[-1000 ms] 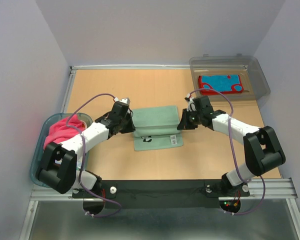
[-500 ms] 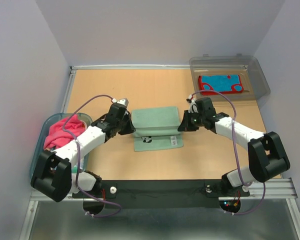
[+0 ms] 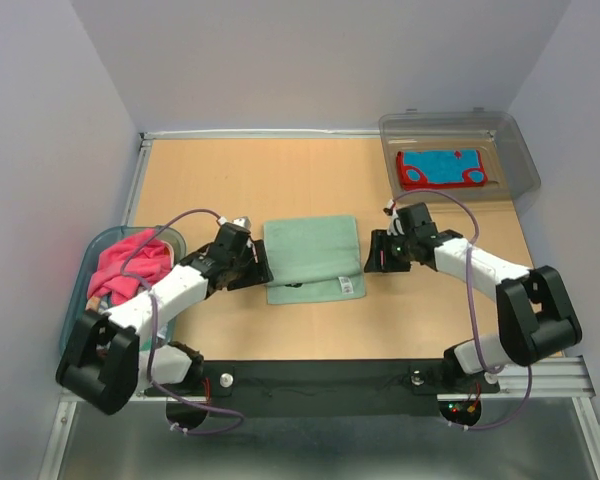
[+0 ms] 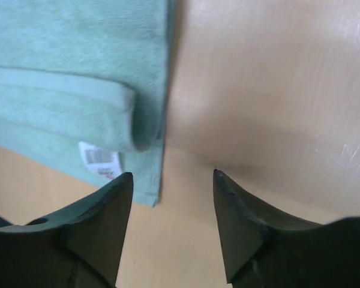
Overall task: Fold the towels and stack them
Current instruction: Fold the towel
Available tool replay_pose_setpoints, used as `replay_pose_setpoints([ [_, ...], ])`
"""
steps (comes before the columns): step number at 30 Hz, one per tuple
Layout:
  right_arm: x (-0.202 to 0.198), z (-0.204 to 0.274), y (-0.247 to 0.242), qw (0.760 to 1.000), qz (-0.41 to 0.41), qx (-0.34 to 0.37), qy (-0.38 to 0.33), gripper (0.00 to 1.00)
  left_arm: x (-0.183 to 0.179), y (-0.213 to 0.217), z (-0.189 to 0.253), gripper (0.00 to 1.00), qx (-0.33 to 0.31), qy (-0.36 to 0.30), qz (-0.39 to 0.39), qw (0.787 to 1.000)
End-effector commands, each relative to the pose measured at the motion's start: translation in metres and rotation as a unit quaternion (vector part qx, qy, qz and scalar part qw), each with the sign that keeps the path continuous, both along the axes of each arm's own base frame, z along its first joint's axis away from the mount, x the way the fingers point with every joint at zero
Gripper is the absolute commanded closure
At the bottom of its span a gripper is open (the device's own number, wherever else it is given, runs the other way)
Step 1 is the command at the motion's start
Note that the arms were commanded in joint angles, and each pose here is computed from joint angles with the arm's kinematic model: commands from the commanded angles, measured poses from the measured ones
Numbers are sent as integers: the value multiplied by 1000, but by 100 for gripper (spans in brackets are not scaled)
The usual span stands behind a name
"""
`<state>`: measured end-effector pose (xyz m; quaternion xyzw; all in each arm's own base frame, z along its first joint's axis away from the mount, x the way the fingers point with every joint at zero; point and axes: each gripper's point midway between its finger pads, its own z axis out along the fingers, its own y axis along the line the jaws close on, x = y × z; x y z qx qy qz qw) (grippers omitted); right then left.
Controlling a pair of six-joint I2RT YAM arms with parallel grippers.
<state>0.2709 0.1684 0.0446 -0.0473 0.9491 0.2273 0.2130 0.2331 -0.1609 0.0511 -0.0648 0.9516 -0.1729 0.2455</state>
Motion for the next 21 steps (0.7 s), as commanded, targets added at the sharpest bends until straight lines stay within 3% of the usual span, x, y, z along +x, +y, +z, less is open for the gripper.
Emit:
replay_pose_setpoints([
  [1,0,55,13,996,34,47,-62,36,3,-6,60,25,-43,-89,2,995],
  [6,10,94,34,989,75,72,-106,34,7,-6,87,18,-53,-129,4,990],
  [15,47,69,71,981,150,-8,-123,35,38,-2,64,14,28,-121,-4,992],
  [21,70,40,91,983,112,-82,-116,53,57,14,80,15,75,-174,14,982],
])
